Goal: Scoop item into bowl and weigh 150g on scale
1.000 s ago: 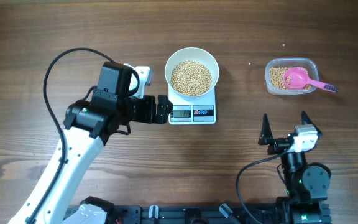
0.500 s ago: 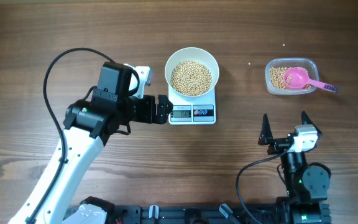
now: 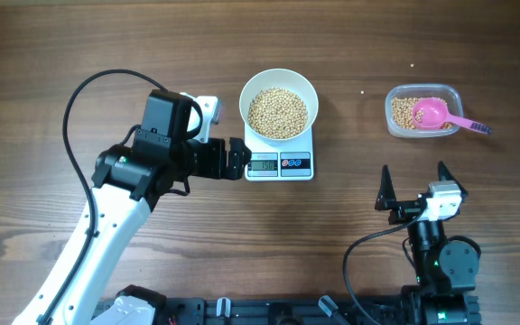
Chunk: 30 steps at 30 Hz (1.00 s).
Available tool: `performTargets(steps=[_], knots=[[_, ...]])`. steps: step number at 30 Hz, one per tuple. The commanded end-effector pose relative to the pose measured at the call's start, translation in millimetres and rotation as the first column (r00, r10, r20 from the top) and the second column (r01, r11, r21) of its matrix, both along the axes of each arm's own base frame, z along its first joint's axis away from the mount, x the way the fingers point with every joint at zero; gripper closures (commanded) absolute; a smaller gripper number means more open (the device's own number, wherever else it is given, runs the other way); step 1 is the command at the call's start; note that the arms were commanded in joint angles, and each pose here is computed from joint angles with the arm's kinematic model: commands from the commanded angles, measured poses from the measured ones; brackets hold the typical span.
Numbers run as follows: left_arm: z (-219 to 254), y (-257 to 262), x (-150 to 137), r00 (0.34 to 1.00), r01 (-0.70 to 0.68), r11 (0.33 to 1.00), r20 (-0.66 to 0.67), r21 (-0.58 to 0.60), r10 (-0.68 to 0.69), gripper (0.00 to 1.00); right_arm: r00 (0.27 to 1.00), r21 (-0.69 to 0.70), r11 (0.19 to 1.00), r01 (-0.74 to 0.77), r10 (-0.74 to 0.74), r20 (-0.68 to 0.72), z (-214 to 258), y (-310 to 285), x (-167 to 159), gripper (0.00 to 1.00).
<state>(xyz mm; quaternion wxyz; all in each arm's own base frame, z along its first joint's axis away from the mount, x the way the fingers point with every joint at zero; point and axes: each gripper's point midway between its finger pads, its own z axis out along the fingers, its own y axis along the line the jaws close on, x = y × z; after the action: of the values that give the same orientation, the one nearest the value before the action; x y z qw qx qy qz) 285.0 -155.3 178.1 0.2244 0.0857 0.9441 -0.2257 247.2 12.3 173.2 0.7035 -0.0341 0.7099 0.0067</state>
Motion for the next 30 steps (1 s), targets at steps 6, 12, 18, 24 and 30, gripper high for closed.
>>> performTargets(steps=[6,12,18,24,30], knots=[[-2,-3,-2,1.000,0.024,1.000,-0.002,-0.002,-0.024,0.00,1.000,0.016,1.000,-0.024,0.024,0.012,2,4,-1,0.00],[-3,-2,-4,1.000,0.021,1.000,-0.012,-0.001,-0.021,0.00,1.000,0.015,1.000,-0.024,0.024,0.012,2,4,-1,0.00],[3,-1,-8,1.000,0.021,1.000,0.003,-0.005,-0.021,0.00,1.000,0.016,1.000,-0.024,0.024,0.012,2,4,-1,0.00],[22,10,-10,0.997,-0.012,1.000,0.083,0.018,0.011,0.00,1.000,0.015,1.000,-0.024,0.024,0.012,2,4,-1,0.00],[42,29,-4,0.974,-0.094,0.993,0.211,0.064,0.079,0.00,1.000,0.016,1.000,-0.024,0.024,0.012,2,4,-1,0.00]])
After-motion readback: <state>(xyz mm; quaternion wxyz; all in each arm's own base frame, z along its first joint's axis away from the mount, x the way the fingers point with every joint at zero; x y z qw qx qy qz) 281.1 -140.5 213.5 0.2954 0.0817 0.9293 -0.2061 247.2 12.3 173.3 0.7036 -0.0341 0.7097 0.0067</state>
